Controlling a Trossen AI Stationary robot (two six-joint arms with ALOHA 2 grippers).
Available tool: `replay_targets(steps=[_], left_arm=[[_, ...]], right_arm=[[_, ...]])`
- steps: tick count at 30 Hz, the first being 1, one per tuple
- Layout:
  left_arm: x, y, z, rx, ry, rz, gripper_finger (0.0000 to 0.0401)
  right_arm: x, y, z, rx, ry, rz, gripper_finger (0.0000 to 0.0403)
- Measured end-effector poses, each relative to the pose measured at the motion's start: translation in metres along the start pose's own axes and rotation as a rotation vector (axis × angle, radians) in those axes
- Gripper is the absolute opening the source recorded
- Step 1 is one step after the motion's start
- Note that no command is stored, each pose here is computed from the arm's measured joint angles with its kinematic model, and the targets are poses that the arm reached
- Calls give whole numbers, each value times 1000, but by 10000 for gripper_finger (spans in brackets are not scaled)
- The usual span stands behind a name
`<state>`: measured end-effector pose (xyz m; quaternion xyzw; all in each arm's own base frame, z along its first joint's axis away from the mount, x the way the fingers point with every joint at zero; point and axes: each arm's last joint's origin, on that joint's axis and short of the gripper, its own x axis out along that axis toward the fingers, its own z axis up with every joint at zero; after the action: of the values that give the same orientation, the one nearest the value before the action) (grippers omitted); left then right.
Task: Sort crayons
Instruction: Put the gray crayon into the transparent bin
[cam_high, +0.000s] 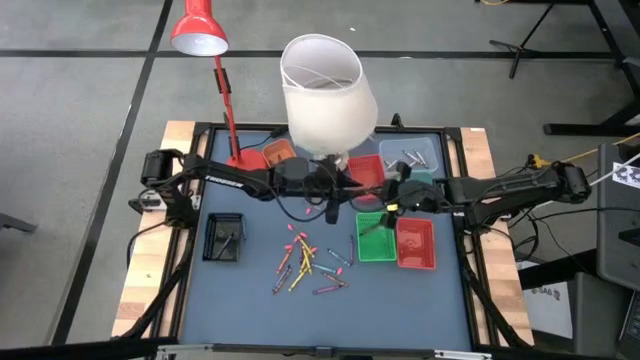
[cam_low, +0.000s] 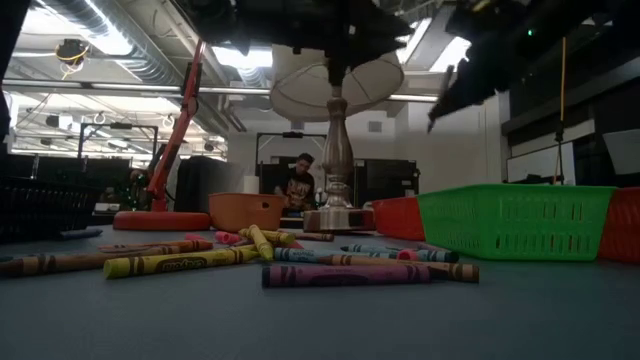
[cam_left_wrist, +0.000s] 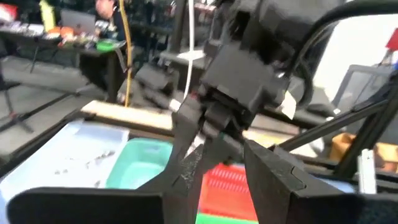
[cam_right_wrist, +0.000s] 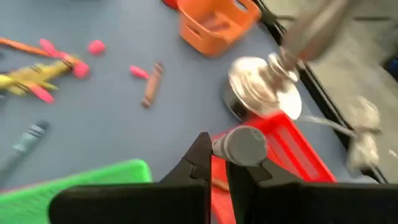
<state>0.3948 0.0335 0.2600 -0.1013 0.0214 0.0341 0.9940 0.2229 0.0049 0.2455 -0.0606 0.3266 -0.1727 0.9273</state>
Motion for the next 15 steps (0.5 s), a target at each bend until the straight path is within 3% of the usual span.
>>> replay_targets(steps=[7, 15], left_arm=[[-1, 13, -11, -11, 128, 60, 100], [-4, 12, -25, -14, 268, 76, 100]], right_arm=[[8, -26, -12, 55, 142, -104, 22], [12, -44, -22, 93, 248, -121, 22]])
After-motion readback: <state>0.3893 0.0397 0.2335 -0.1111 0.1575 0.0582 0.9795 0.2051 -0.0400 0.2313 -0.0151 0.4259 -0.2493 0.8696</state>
